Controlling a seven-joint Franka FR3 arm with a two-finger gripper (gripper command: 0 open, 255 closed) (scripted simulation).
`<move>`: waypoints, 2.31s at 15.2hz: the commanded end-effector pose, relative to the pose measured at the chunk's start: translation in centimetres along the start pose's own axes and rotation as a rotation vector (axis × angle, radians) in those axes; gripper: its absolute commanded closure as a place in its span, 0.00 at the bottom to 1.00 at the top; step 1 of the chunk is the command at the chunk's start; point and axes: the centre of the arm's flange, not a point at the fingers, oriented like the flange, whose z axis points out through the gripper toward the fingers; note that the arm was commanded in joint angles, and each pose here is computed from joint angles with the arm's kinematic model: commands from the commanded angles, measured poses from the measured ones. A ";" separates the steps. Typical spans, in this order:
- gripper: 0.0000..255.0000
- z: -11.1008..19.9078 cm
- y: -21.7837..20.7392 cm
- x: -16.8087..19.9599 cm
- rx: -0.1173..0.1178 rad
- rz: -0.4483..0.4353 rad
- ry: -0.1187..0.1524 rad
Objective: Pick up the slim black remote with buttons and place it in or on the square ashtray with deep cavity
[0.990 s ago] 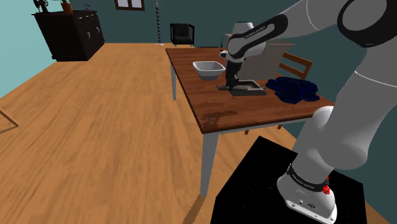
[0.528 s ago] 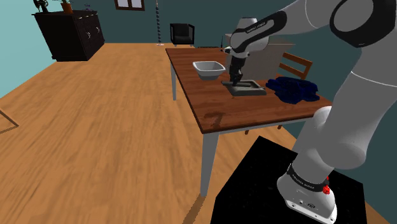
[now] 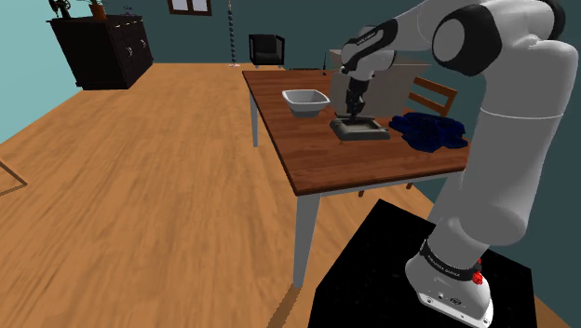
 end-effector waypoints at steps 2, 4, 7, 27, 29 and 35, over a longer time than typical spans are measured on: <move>1.00 0.5 2.6 -3.0 0.000 -0.002 0.001; 1.00 0.7 4.4 -4.9 0.000 -0.002 0.001; 1.00 1.1 7.2 -8.1 0.000 -0.002 0.001; 0.00 7.1 6.7 -8.1 0.000 -0.002 0.001; 0.00 7.1 6.7 -8.1 0.000 -0.002 0.001; 0.00 3.1 6.7 -8.2 0.000 -0.002 0.001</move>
